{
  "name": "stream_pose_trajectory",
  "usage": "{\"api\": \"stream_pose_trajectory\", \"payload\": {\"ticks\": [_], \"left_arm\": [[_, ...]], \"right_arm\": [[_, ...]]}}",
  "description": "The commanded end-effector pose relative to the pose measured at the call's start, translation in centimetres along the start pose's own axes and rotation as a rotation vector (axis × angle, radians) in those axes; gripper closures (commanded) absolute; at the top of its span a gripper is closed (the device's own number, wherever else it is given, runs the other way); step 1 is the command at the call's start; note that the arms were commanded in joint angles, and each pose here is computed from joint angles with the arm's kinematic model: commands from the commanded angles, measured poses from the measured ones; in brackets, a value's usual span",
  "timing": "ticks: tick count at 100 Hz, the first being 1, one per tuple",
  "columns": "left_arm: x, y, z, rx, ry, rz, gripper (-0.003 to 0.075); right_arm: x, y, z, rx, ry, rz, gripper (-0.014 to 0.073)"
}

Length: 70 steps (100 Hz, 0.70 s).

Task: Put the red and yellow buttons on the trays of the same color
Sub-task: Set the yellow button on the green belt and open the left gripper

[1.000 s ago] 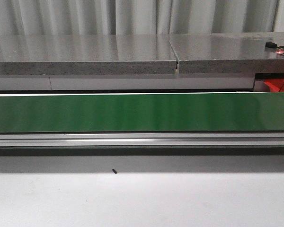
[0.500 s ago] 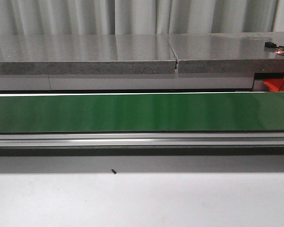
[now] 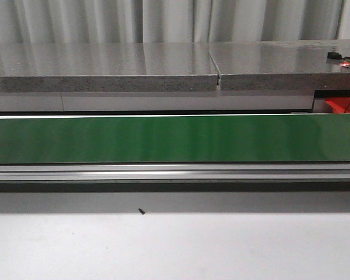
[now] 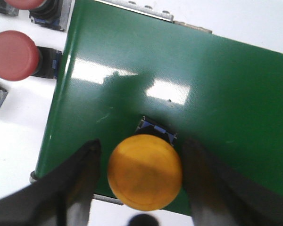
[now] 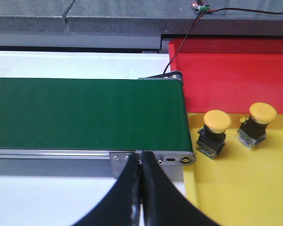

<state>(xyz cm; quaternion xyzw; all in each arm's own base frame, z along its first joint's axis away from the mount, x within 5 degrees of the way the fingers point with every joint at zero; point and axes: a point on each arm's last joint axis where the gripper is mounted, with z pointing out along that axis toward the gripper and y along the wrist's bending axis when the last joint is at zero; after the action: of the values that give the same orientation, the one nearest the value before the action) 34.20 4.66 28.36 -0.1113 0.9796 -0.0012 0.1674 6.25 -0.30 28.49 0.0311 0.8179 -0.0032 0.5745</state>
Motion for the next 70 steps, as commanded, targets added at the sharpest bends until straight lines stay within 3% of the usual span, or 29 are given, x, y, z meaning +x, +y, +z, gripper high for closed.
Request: {"api": "stream_pose_trajectory", "payload": {"ticks": [1,16,32,70], "left_arm": [[-1.0,-0.8,-3.2,0.062,-0.112,0.013,0.0225],[-1.5,-1.5,-5.9,0.141,-0.192,0.004,0.0211],[-1.2,-0.9,-8.1,0.136,-0.249,-0.001,0.0211],[-0.5,7.0,-8.9,-0.013,-0.229,-0.176,0.0217]], "right_arm": [[-1.4,0.0,-0.3,-0.003,-0.097,0.0,0.0662],[-1.4,0.0,-0.3,-0.003,-0.097,0.0,0.0662],[-1.4,0.0,-0.3,-0.003,-0.097,0.0,0.0662],[-1.4,0.0,-0.3,-0.003,-0.097,0.0,0.0662]]}}
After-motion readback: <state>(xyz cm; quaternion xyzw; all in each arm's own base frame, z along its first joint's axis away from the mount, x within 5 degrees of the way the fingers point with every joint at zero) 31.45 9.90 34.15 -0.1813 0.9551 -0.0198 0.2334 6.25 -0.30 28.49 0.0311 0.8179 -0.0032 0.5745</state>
